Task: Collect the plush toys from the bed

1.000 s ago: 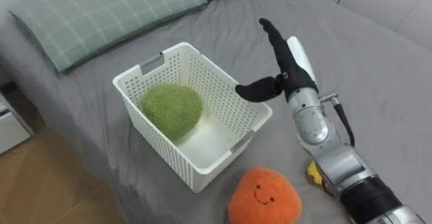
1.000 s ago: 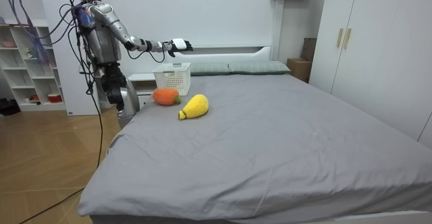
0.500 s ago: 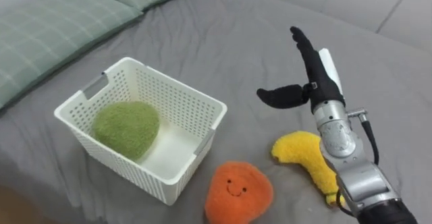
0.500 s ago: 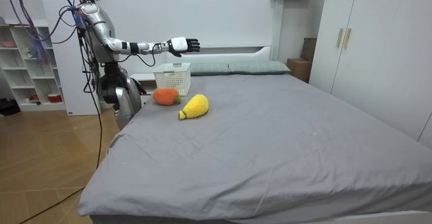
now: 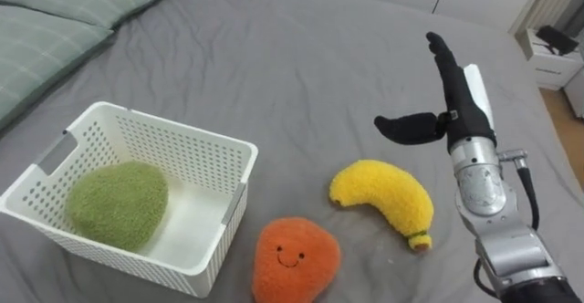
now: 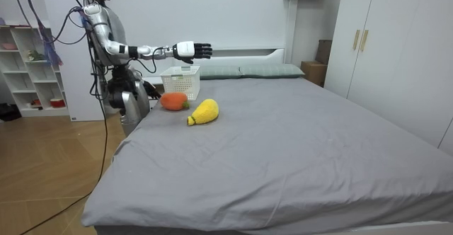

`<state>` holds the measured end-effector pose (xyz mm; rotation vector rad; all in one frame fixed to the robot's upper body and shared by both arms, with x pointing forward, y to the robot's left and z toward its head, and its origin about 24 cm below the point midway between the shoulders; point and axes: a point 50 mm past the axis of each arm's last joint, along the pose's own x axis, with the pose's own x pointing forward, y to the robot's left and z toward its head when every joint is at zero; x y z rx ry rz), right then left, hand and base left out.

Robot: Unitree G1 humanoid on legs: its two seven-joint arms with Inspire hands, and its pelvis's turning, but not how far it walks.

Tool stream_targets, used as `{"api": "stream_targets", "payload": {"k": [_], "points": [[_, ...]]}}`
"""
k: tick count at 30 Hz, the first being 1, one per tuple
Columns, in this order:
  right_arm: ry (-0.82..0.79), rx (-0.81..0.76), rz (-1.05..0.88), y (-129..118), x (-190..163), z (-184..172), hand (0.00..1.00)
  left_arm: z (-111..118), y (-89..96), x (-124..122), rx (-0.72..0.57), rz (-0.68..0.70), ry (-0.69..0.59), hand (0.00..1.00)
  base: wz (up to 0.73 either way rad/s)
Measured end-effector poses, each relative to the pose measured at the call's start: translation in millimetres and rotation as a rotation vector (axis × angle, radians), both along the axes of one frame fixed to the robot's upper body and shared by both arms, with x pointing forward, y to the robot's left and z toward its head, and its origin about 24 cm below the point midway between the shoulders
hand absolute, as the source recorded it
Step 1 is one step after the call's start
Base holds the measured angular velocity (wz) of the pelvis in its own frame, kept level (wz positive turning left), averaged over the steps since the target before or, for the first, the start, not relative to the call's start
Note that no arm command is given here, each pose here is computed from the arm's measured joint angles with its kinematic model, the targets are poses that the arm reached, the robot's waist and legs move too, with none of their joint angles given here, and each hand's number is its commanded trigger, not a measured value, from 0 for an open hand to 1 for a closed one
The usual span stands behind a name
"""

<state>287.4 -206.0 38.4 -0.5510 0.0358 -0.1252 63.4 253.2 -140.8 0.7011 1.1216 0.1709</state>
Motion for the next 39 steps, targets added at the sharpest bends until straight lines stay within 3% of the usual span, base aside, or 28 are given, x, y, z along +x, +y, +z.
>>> {"api": "stream_targets", "payload": {"k": [18, 26, 39], "points": [[0.154, 0.001, -0.008, -11, -18, -32, 0.00, 0, -0.1, -2, -0.006, 0.025, -0.022, 0.00, -0.04], [0.274, -0.022, -0.067, -24, -2, -51, 0.00, 1, -5.7, 25, -0.097, 0.111, -0.107, 0.00, 0.01], [0.417, -0.066, -0.175, -49, 12, -65, 0.00, 1, -14.4, 52, -0.164, 0.089, -0.178, 0.00, 0.02]]}}
